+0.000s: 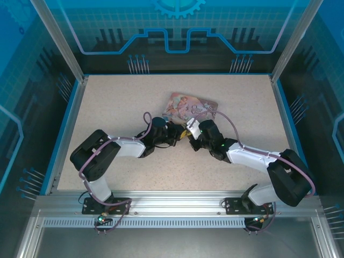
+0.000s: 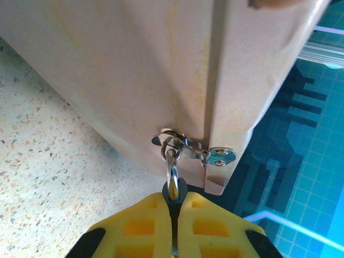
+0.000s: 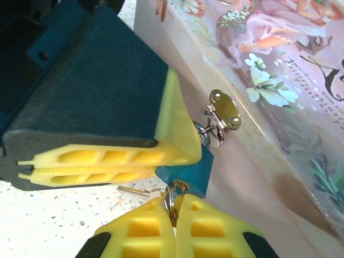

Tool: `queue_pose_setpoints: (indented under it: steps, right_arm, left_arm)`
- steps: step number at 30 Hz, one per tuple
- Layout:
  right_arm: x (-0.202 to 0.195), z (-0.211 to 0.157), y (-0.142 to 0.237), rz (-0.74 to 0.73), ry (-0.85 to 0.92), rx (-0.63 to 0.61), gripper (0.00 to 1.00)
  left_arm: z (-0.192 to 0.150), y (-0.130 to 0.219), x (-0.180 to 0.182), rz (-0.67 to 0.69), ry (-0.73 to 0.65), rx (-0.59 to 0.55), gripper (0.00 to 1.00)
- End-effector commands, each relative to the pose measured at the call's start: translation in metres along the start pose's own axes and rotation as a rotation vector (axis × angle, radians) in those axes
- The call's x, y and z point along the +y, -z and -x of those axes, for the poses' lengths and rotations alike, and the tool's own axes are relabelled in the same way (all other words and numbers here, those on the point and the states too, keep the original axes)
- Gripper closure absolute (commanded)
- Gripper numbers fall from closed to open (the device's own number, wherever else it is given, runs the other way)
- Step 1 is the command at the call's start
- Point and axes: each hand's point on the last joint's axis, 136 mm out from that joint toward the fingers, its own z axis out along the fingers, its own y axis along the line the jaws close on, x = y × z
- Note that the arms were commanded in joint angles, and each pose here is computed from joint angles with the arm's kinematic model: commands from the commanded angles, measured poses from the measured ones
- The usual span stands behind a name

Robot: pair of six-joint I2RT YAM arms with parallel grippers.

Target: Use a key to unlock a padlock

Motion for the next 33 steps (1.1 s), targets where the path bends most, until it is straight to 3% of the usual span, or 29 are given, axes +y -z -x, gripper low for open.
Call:
queue_pose_setpoints:
  steps: [1, 11, 24, 28, 33]
  right_arm:
    - [0.011, 0.006, 0.006, 0.13, -0.185, -0.045, 1.0]
    - [0.009, -0.011, -0.001, 0.254, -0.44, -0.057, 1.0]
    - [0.007, -0.017, -0.004, 0.288, -0.486, -0.03, 0.99]
    - [-0.002, -0.03, 0.001, 0.203, -0.412, -0.008, 0.78]
    - [-0.014, -0.043, 0.014, 0.101, -0.356, -0.016, 0.62]
  left_arm:
    - [-0.007, 0.002, -0.037, -0.119, -0.032, 0.022, 1.0]
    - [-0.008, -0.004, -0.025, -0.095, -0.028, 0.022, 1.0]
    - [-0.008, -0.01, -0.012, -0.066, -0.029, 0.019, 1.0]
    - [-0.006, -0.011, -0.012, -0.066, -0.03, 0.013, 1.0]
    - [-0.006, -0.01, -0.015, -0.07, -0.034, 0.006, 1.0]
